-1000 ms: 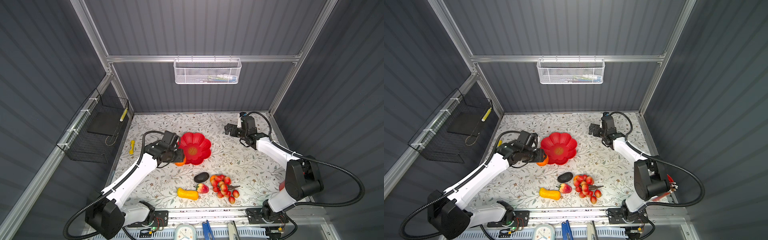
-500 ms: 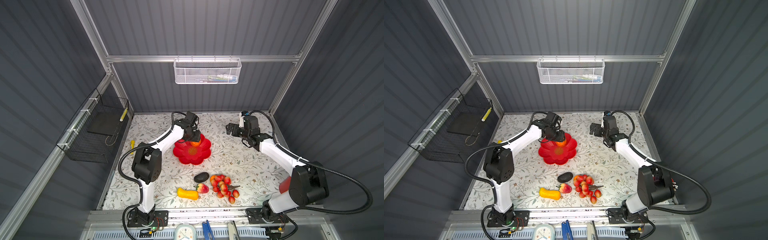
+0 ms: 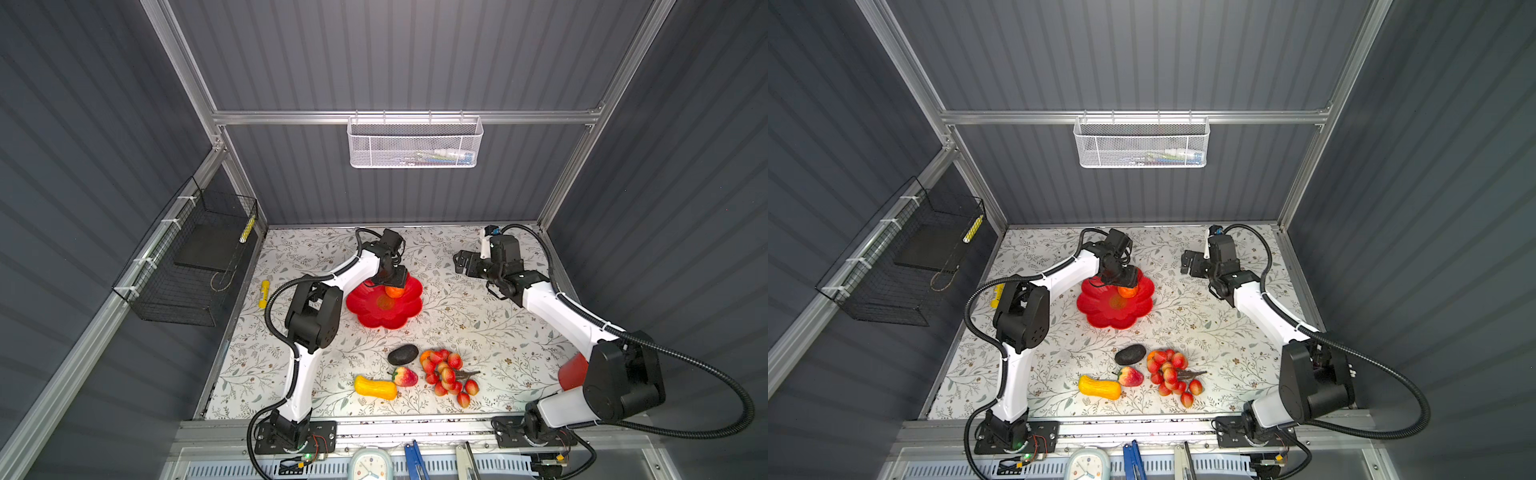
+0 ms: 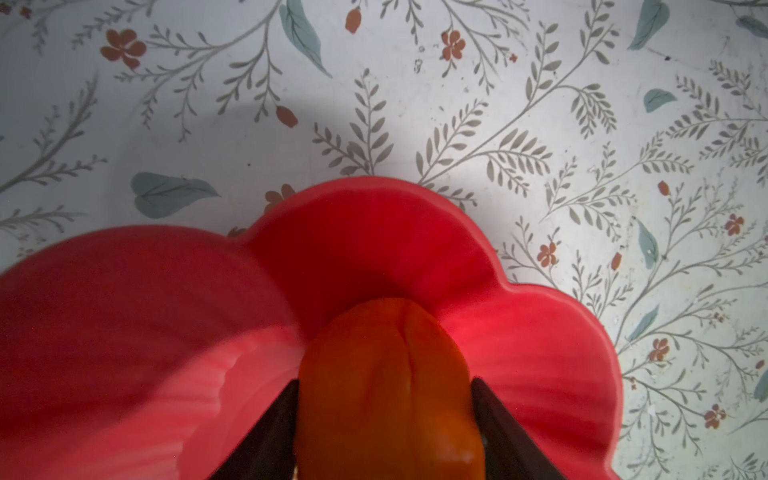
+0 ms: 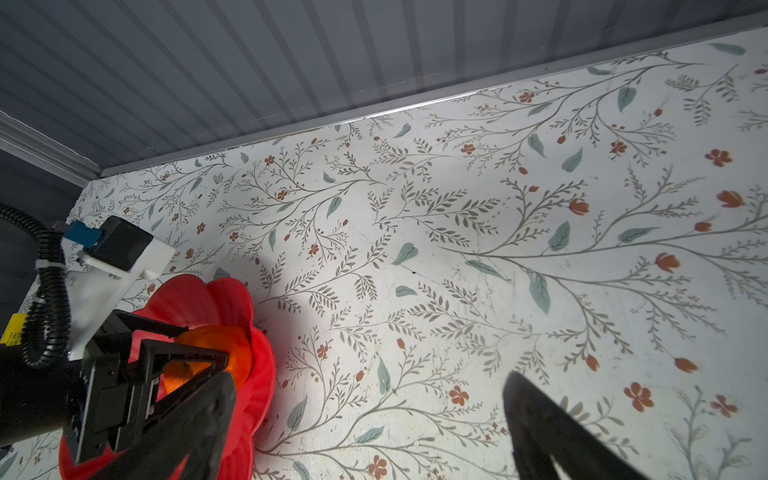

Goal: Place and organize the fake fruits in the fruit bowl
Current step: 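Lift the orange with the left gripper and drop it into the red bowl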

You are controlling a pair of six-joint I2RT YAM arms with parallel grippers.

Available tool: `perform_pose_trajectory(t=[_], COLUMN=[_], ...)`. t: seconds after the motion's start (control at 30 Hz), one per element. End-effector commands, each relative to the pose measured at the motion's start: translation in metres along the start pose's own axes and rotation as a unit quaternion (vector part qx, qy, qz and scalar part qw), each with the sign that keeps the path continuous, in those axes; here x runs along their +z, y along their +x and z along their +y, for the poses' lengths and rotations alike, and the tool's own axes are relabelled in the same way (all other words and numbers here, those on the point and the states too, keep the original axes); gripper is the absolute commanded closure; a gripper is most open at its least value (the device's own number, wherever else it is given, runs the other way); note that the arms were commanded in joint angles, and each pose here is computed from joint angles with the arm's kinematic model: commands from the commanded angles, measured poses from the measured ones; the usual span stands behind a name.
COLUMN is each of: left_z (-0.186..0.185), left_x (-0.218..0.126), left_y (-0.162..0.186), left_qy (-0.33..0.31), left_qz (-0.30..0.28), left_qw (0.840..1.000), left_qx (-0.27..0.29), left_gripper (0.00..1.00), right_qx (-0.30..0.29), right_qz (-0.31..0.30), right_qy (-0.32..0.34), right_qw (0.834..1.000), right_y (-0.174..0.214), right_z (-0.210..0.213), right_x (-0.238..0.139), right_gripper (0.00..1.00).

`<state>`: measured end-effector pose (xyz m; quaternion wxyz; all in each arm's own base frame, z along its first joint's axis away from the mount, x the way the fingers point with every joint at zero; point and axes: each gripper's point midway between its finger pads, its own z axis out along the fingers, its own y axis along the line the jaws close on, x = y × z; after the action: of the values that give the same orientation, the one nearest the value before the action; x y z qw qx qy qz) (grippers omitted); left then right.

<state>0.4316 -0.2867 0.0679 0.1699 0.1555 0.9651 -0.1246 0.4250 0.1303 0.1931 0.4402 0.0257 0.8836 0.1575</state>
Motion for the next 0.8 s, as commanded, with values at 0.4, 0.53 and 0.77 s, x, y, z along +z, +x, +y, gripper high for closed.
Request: perform_pose_trajectory(t=[0.4,0.53,0.77], left_z=[-0.016,-0.002,0.061], left_x=[-0.116,-0.163,-0.225], left_y=[-0.071,-0.077,-0.037], left_qy=[0.010,-0.027,-0.116], left_qz=[-0.210,-0.288,-0.375], left_qw=[0.978,0.957,0.918], left_qx=[0.011,0.005,-0.052], left_gripper=[0.11,0.08,0.00], right_qx=[-0.084,-0.148,-0.284], right_qz=[0.049,0.073,0.102], right_qy=[-0.059,-0.121,-0.246], right_qw=[0.994,0.979,0.921], right_y=[0.037,0.074,0.170], right_z=[0.042,0.085,0.158], right_x=[-0.023,-0.044,-0.095], right_gripper=[0.03,0.10,0.23])
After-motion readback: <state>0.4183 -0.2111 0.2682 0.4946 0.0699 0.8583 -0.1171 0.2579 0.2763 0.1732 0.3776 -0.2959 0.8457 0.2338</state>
